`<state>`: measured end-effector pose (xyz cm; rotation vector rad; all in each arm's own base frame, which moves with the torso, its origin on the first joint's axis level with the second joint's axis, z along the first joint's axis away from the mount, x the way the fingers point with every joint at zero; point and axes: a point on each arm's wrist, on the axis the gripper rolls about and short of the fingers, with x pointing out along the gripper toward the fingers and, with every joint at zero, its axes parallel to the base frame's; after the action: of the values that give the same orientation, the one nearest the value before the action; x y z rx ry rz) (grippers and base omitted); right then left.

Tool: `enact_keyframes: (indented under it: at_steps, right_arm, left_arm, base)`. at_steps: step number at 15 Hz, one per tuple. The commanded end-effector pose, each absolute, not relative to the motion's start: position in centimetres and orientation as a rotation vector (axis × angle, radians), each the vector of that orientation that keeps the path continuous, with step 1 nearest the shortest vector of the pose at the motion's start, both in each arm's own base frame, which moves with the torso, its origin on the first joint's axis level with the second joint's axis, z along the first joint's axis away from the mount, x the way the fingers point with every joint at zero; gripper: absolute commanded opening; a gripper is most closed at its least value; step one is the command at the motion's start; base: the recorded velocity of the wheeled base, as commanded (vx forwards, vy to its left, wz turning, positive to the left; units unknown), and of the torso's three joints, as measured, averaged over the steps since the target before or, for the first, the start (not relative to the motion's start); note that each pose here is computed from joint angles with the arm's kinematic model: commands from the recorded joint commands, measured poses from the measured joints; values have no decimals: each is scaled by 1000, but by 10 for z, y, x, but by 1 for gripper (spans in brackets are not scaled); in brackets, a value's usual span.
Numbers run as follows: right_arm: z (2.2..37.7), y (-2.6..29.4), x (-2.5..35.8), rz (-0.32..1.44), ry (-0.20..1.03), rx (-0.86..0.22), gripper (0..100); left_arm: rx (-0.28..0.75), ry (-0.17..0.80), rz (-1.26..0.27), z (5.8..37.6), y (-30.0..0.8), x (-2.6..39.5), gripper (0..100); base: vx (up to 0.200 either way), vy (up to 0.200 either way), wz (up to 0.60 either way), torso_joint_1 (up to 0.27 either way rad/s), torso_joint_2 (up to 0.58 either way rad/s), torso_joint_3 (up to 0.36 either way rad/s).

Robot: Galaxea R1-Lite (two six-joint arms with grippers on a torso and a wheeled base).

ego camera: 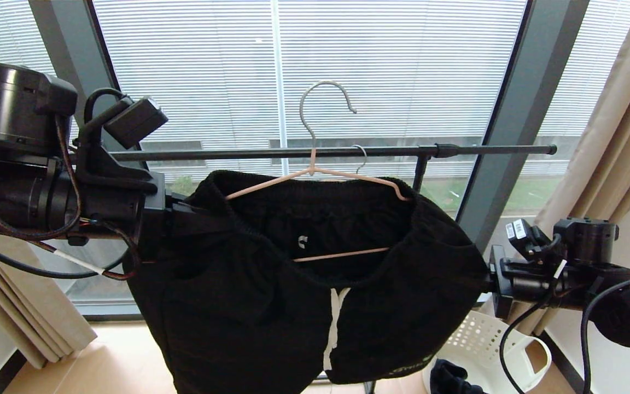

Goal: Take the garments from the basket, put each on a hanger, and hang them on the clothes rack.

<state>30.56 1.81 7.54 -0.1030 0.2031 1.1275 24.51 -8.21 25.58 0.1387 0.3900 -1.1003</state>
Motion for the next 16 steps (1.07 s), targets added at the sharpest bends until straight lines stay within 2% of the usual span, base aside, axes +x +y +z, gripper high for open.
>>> enact_keyframes:
  at_steps: [1,7,8,11,16]
  right_arm:
    - [75,22,304,1142,205,-103,0]
    - [74,23,302,1146,211,-101,0]
    - [71,24,300,1151,213,-110,100]
    - [80,30,294,1171,175,-149,100]
    - [107,29,289,1107,113,-207,100]
  left_arm:
    - [139,389,-1099,256,-82,245,0]
    - [138,383,-1082,255,-77,245,0]
    - [137,386,-1083,254,-78,246,0]
    - [131,393,-1066,252,-72,242,0]
    - [101,403,-941,241,-38,218,0]
  base:
    - [0,0,0,0,0,0]
    - [0,0,0,0,0,0]
    - [0,0,0,0,0,0]
    - [0,0,0,0,0,0]
    - [0,0,0,0,0,0]
